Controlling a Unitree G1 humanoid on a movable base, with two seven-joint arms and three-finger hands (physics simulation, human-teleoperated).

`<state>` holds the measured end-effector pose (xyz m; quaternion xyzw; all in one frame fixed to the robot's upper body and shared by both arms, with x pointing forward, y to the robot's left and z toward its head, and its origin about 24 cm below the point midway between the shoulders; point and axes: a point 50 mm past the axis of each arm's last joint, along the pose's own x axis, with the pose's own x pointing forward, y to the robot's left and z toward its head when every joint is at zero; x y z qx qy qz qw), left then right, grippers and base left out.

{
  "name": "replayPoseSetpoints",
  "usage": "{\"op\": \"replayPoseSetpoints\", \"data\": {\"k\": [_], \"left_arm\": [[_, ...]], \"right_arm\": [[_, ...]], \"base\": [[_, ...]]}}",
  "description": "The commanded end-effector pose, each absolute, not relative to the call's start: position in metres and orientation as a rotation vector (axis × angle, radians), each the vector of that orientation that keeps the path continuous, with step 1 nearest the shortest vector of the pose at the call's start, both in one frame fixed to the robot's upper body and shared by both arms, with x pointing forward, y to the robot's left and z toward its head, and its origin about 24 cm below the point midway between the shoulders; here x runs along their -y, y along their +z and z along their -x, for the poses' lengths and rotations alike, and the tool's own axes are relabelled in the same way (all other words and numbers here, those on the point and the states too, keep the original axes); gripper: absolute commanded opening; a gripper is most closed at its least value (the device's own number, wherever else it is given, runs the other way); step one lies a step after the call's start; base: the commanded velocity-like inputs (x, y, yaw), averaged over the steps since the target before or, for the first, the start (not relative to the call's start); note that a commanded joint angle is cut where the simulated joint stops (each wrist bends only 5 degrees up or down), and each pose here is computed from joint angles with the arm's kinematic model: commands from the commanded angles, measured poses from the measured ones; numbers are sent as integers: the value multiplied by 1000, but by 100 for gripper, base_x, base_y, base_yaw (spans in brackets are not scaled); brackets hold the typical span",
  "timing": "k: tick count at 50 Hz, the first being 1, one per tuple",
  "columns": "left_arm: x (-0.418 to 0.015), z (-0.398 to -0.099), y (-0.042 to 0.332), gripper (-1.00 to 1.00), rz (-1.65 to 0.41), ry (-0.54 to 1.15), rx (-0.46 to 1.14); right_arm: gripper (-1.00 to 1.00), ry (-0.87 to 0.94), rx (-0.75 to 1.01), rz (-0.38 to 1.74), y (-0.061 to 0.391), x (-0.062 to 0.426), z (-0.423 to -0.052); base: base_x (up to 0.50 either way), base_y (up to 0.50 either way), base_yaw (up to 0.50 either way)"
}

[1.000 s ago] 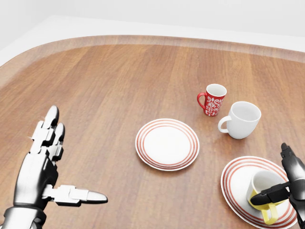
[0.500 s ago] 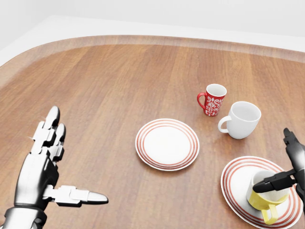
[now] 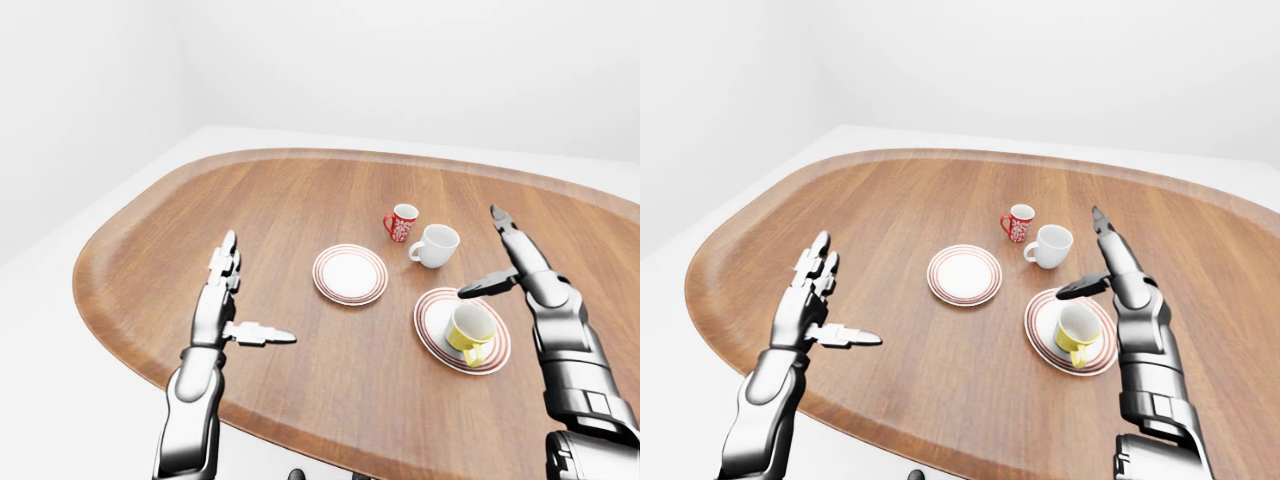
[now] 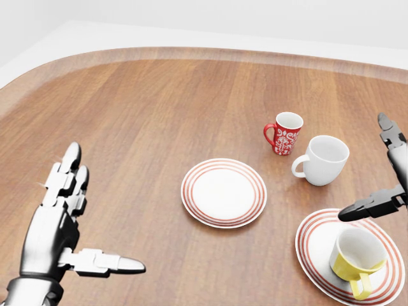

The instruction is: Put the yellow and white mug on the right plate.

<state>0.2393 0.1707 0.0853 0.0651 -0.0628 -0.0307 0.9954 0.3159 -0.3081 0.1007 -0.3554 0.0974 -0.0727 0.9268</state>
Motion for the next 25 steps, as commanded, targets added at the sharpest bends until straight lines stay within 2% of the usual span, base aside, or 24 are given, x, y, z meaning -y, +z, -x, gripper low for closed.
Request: {"op": "replayPoseSetpoints", "data": {"k": [1, 9, 13, 25], "left_arm": [[-171, -238, 89, 100, -130, -62, 144], [-170, -230, 110, 100, -130, -67, 232], [-170, -223, 126, 100, -130, -71, 306], [-169, -207, 157, 100, -133, -78, 451]], "right_arm": [[100, -99, -8, 785, 142, 288, -306], [100, -51, 164, 839, 180, 267, -292], [100, -14, 305, 902, 211, 250, -276], [100, 42, 560, 1060, 263, 215, -237]], "base": [[0, 0, 0], [0, 0, 0], [0, 0, 0], [0, 0, 0]]}}
